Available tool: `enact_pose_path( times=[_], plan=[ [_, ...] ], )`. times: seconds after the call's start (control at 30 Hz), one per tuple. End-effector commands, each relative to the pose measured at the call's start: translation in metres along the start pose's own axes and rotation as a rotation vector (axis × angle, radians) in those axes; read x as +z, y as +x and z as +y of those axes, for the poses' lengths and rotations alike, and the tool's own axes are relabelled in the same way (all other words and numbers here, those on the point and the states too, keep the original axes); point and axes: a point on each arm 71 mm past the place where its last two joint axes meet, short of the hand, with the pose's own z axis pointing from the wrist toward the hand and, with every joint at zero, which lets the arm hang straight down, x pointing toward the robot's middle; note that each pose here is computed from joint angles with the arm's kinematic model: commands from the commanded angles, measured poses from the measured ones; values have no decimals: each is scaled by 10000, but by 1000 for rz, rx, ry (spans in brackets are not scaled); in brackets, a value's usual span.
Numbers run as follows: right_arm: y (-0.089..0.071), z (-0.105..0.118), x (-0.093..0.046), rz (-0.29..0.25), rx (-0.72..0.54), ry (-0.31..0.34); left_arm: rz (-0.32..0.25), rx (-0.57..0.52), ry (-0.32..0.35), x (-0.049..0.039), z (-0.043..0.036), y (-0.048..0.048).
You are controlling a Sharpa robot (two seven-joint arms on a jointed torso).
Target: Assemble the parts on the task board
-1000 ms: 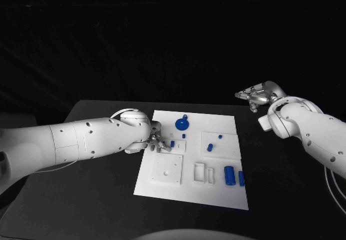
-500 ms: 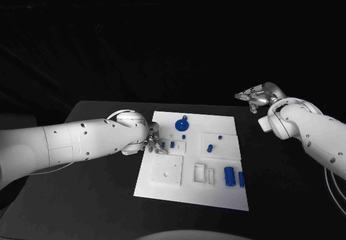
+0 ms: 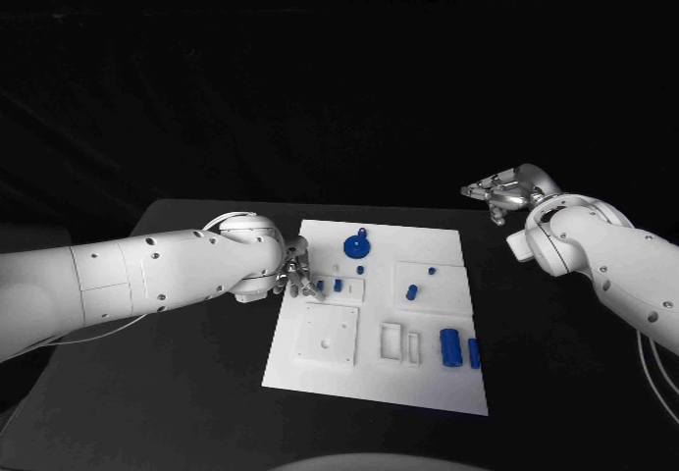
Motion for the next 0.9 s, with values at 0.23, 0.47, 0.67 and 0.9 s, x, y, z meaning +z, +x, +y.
enact_pose_path(
  times=[0.23, 0.47, 0.67, 0.9],
  plan=[
    [8, -15, -6, 12, -1, -6, -7, -149, 37, -126, 13, -209],
    [3, -27, -8, 11, -2, -3, -13, -206, 42, -188, 58, -370],
    [0, -31, -9, 11, -2, -2, -4, -211, 39, -184, 65, -412],
    [3, -30, -9, 12, -2, -2, 16, -193, 28, -133, 52, -407]
  ],
)
